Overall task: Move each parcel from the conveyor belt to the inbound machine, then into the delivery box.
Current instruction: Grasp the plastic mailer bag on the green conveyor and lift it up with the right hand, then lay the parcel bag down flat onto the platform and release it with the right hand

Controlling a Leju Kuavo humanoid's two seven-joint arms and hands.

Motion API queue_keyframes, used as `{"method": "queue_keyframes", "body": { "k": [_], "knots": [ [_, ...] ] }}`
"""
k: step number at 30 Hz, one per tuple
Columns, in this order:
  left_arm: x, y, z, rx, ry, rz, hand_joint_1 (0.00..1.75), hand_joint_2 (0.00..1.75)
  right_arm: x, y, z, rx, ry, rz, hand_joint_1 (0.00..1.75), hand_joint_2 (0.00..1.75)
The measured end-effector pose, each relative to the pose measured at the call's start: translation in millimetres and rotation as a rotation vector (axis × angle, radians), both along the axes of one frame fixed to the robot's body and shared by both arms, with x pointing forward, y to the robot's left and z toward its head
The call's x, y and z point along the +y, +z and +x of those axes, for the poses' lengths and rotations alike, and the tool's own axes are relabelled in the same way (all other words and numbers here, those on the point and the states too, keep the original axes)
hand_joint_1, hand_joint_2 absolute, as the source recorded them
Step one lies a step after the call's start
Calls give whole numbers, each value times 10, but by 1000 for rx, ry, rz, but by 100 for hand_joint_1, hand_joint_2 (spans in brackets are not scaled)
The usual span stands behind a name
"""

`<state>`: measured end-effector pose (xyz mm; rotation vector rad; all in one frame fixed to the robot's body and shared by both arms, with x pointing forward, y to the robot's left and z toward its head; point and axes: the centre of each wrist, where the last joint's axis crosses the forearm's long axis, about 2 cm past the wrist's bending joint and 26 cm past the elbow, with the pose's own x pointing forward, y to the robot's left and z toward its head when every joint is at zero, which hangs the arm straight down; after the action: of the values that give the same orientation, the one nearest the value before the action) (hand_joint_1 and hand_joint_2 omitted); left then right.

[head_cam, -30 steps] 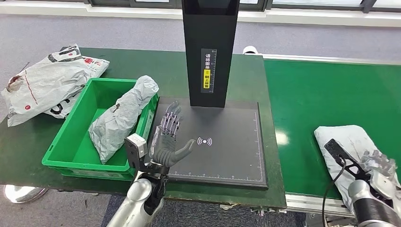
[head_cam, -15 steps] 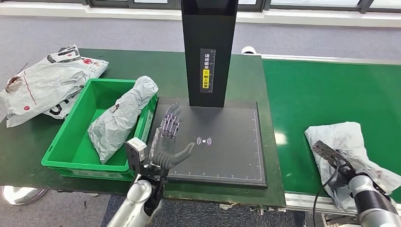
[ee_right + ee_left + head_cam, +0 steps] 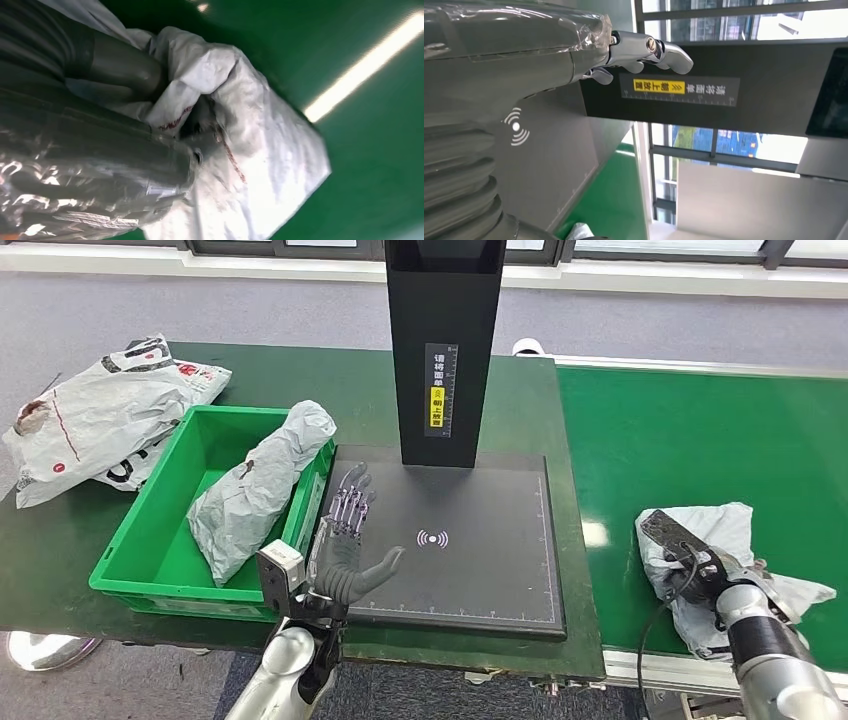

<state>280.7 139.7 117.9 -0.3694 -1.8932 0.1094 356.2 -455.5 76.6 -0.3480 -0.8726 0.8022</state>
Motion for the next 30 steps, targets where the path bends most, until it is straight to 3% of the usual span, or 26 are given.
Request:
{"method": "queue_keyframes", "body": {
  "k": [10, 19, 25, 30],
  "knots": [
    [82, -59, -68, 5, 71, 6, 0, 175, 180, 131, 164, -266, -29, 338, 175, 175],
    [104, -122, -185, 25, 127, 6, 0, 175, 482, 609, 382, -659, -313, 733, 175, 175],
    [107, -148, -224, 38, 139, 4, 0, 175, 553, 888, 350, -877, -370, 795, 175, 175],
    [104, -161, -242, 43, 140, 2, 0, 175, 687, 1103, 349, -959, -322, 789, 175, 175]
  ]
}}
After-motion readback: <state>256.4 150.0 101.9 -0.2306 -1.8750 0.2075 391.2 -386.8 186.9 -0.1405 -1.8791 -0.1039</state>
